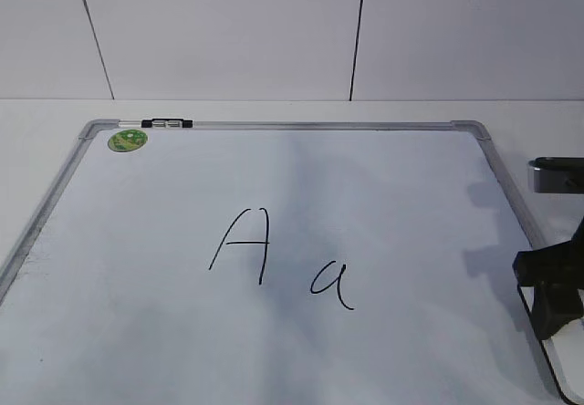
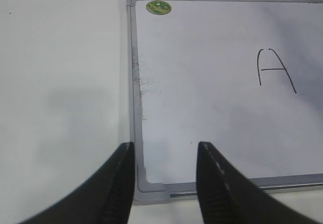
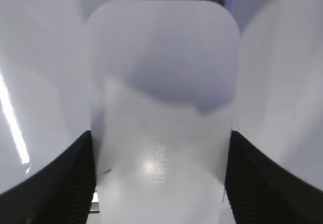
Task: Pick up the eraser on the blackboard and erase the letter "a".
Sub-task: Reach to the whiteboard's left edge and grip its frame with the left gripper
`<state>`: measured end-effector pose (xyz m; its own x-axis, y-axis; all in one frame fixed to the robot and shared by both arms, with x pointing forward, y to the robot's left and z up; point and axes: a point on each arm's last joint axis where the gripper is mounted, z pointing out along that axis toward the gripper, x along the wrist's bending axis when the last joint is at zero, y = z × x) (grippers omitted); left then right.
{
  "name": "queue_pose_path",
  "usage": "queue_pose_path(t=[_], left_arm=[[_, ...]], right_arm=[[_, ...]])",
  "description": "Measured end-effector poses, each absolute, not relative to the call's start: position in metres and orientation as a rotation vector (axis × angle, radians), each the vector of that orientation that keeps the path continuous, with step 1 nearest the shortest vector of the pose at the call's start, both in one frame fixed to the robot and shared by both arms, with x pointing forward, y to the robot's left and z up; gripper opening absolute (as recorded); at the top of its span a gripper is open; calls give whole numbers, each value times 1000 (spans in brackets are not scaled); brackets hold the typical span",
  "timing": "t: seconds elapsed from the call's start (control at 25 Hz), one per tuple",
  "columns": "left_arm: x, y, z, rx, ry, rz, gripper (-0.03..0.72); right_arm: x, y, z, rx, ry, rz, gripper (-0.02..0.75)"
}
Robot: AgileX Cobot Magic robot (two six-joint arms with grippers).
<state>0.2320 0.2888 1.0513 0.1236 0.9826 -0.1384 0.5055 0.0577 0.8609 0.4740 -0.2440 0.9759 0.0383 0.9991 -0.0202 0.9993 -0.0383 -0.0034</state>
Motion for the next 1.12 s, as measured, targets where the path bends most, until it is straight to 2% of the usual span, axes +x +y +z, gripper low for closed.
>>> queue_pose_path(t=[0.36,0.56,0.84,1.12], left_arm=[[233,288,1052,1565,1498,710,307],[246,290,1075,1555,1501,741,307],[291,290,1092,1652,1619,677,307],[340,289,1085,1732,1726,581,307]], right_arm=[[477,-244,993,2272,2186,-110,556],[476,-244,994,2277,2190,-128,556],[475,-240,994,2335,2192,-98,556],[472,-240,995,2350,2201,-129,556]])
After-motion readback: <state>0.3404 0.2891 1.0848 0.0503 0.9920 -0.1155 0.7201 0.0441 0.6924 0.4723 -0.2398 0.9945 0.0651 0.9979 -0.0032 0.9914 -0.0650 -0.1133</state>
